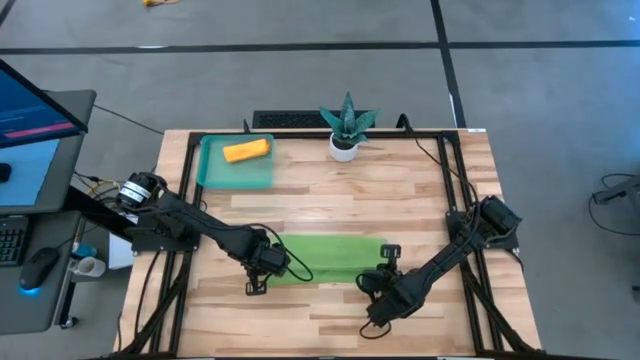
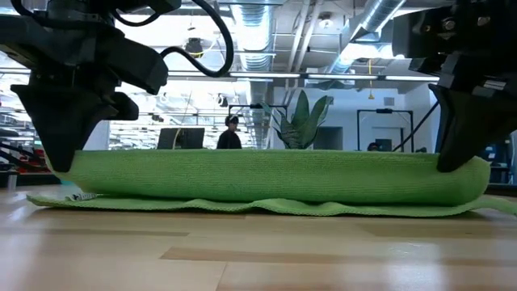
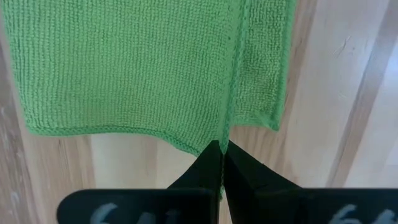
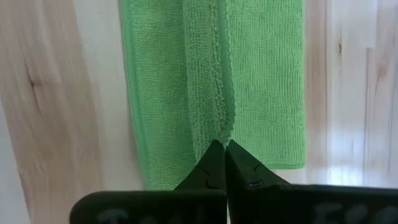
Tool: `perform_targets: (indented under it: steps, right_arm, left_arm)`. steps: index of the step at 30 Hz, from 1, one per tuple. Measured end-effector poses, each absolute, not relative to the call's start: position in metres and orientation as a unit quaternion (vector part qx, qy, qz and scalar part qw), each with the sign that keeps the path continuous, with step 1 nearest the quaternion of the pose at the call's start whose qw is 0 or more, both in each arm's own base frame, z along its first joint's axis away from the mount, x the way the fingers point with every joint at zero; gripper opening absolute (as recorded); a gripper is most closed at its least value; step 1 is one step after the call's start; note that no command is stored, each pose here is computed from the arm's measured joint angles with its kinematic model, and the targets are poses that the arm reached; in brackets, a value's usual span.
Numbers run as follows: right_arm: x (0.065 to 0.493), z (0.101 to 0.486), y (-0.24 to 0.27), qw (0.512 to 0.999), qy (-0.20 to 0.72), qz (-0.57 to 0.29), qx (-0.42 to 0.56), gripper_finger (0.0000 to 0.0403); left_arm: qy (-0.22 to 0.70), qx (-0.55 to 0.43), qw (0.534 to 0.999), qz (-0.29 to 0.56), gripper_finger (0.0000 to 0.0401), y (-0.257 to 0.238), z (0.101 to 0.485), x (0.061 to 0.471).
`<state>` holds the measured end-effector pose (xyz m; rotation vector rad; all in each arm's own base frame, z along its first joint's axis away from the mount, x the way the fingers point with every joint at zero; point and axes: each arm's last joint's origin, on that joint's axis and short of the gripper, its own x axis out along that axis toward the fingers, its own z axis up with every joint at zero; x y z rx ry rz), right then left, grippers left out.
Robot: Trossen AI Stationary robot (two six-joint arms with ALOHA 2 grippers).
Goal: Roll microfiber towels into tight, uniform cylinder then place into a basket
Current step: Fold the light green microfiber cloth
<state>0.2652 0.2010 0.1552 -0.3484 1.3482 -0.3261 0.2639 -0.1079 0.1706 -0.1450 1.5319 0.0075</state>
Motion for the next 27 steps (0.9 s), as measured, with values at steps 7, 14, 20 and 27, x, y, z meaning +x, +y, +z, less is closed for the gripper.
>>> perform_targets:
  steps: [7, 14, 20, 27]
  right_arm:
    - [0.2652, 0.1551, 0.2008, 0.755, 0.618, -0.15, -0.16, 0.0025]
    - [0.2638, 0.1551, 0.2029, 0.755, 0.618, -0.145, -0.164, 0.0056]
    - [0.2622, 0.1543, 0.2056, 0.749, 0.634, -0.128, -0.147, 0.0094]
    - [0.2591, 0.1555, 0.2075, 0.723, 0.673, -0.108, -0.111, 0.017]
  left_arm:
    - [0.693, -0.055, 0.719, -0.007, 0.0016, -0.1078, 0.1706, 0.2638]
    - [0.694, -0.059, 0.718, -0.008, 0.0052, -0.108, 0.1706, 0.2638]
    - [0.695, -0.061, 0.716, -0.012, 0.0072, -0.1083, 0.1706, 0.2637]
    - [0.694, -0.061, 0.717, -0.012, 0.0078, -0.1082, 0.1706, 0.2639]
